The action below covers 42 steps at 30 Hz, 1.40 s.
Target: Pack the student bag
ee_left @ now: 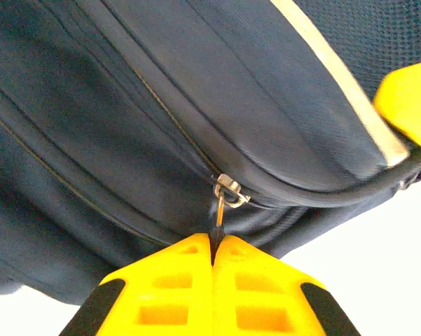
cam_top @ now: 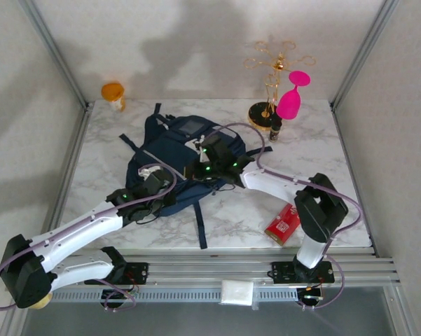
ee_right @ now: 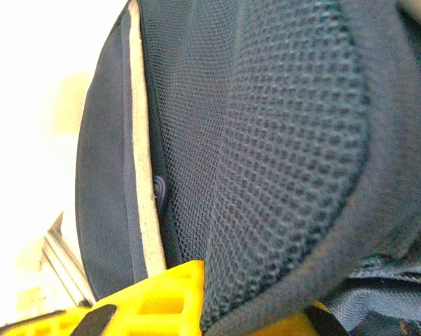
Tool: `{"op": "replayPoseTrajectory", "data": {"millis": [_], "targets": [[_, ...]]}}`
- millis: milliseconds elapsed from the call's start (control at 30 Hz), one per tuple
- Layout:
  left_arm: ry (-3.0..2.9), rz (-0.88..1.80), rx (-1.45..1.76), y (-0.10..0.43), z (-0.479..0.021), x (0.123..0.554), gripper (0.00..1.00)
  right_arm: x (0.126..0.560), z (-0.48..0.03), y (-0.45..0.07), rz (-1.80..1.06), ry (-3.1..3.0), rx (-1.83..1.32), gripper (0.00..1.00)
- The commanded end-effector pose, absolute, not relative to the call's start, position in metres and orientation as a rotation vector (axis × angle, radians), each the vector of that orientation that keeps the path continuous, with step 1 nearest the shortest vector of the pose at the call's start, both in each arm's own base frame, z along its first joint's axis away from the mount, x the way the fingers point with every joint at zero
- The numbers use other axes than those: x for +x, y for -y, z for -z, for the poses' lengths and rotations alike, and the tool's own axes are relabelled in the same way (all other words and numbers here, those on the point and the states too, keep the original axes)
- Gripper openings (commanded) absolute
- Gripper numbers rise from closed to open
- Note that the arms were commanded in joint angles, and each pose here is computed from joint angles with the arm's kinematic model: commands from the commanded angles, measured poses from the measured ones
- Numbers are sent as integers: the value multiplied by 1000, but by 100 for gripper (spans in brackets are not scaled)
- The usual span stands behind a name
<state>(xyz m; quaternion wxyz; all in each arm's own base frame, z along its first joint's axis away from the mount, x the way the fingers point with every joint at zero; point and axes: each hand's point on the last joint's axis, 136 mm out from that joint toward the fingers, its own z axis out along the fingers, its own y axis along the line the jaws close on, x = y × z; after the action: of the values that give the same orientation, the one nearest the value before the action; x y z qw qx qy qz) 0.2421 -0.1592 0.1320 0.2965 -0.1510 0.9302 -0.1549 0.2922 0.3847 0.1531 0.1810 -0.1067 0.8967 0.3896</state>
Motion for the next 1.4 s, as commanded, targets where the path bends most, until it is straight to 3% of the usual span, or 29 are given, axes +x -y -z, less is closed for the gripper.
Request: {"op": "replayPoseTrajectory", "data": {"millis": [0,233,267,300,367,467,533,833,933,1000,1100,1200,1367], "targets": [[-2588,231,-396,131,-105,219,0,320,-186,-326,-1010,-2422,-460,0],[-2612,326,-298,163,-99,229,0,360,-191,-274,-843,-2453,-253,0],[-2607,376,-279,174,-99,232,0,356,-197,-283,-920,-2423,-245,4],[-2595,413,-267,183,-101,236,0,351,-198,-291,-985,-2414,-223,16],[-2582,427,-271,191,-104,242,0,342,-190,-300,-1021,-2439,-213,24],[-2545,384,-267,193,-114,252,0,333,-171,-290,-982,-2508,-123,49],[-2496,416,-220,201,-131,259,0,326,-166,-282,-1001,-2514,-42,57],[-2421,323,-139,207,-156,290,5,299,-182,-298,-1300,-2446,132,62],[-2393,383,-62,222,-164,296,15,300,-192,-305,-1306,-2432,133,61],[-2363,427,15,233,-170,299,30,300,-193,-307,-1286,-2444,140,60],[-2356,403,68,239,-171,304,42,301,-189,-308,-1267,-2456,160,58],[-2386,382,119,243,-160,303,48,303,-189,-307,-1263,-2448,173,57],[-2394,263,164,244,-152,308,49,306,-188,-307,-1248,-2446,174,57]]}}
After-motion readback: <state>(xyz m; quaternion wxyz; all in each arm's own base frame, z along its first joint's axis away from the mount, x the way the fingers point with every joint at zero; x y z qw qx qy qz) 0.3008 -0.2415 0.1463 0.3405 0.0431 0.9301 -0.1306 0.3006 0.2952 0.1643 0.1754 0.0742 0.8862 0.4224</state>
